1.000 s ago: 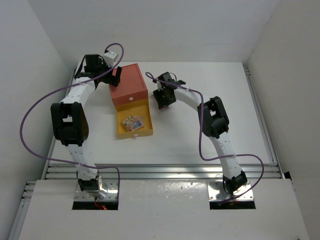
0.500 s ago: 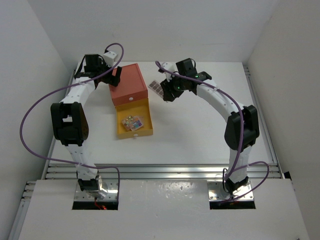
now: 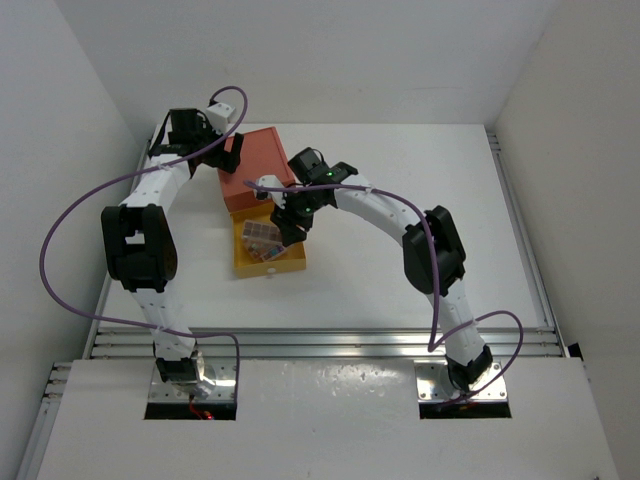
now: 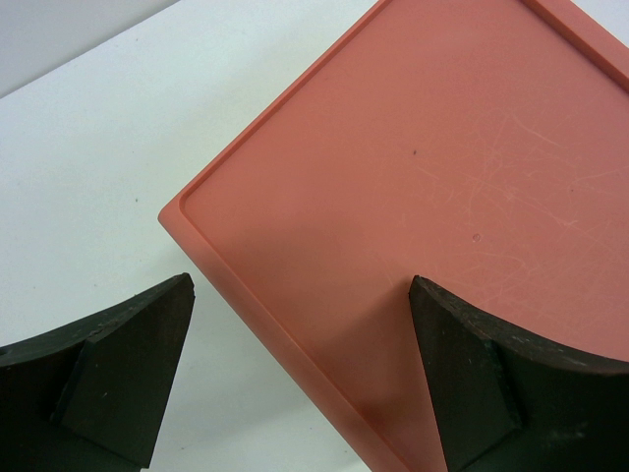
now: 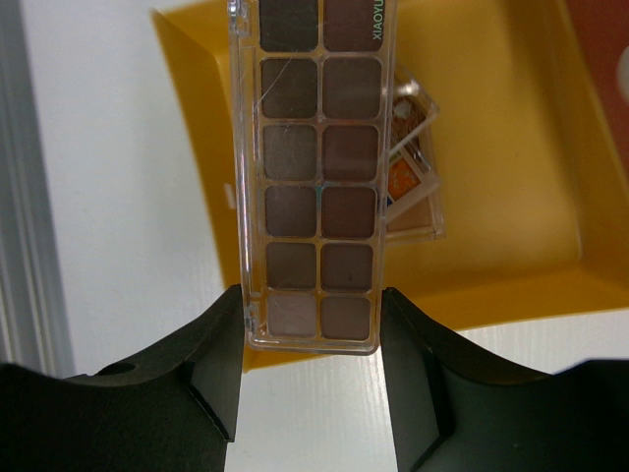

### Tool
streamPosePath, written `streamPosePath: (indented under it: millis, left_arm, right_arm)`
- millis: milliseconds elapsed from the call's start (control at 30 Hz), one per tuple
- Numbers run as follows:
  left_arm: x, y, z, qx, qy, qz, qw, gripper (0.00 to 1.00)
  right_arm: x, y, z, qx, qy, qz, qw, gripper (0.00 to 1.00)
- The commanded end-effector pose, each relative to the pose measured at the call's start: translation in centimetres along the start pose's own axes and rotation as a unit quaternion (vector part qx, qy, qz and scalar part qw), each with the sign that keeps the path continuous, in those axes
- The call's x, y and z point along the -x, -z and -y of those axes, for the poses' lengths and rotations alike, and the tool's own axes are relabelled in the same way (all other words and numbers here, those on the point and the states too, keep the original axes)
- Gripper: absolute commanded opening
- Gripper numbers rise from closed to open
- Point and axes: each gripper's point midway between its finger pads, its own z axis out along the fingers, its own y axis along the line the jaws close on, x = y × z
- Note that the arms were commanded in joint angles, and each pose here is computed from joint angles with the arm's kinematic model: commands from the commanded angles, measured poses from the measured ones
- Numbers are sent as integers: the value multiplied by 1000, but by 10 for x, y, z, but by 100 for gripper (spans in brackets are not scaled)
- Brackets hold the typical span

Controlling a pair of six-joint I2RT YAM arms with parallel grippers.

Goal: Organize the makeup

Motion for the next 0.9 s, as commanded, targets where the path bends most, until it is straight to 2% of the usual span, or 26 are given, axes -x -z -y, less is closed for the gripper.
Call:
streamPosePath:
  millis: [0, 100, 133, 200, 233, 367, 400, 467, 700, 733, 867]
  left_arm:
    - [-53, 3, 3, -14, 13, -87, 996, 97]
    - [-53, 3, 3, -14, 13, -87, 996, 97]
    - [-53, 3, 3, -14, 13, -87, 996, 97]
    - [-57, 0, 4, -15, 18, -91, 996, 97]
    - [-57, 0, 4, -15, 19, -91, 996, 97]
    - [-56, 0, 6, -20, 19, -89, 996, 97]
    - [-56, 0, 6, -20, 19, -89, 996, 97]
    - [-56, 0, 6, -20, 19, -89, 996, 97]
    - [-56, 0, 6, -20, 19, -89, 996, 97]
    - [-56, 0, 6, -20, 19, -89, 996, 97]
    - [-56, 0, 6, -20, 19, -89, 996, 97]
  right_arm:
    - [9, -3, 29, -43, 38, 9, 998, 1]
    - [3, -16, 28, -44, 40, 3, 998, 8]
    - [-3, -19, 27, -43, 35, -2, 998, 19]
    - [2, -24, 30, -52, 23, 12, 998, 32]
    - [1, -25, 33, -57, 11, 13, 998, 52]
    - [10, -23, 45, -89, 13, 24, 996, 82]
    - [13, -20, 48, -98, 15, 26, 995, 86]
    - [21, -15, 54, -111, 20, 37, 993, 89]
    - [63, 21, 60, -168, 1, 100, 981, 87]
    - [69, 34, 56, -173, 0, 111, 979, 85]
    - [93, 75, 28, -178, -39, 176, 967, 60]
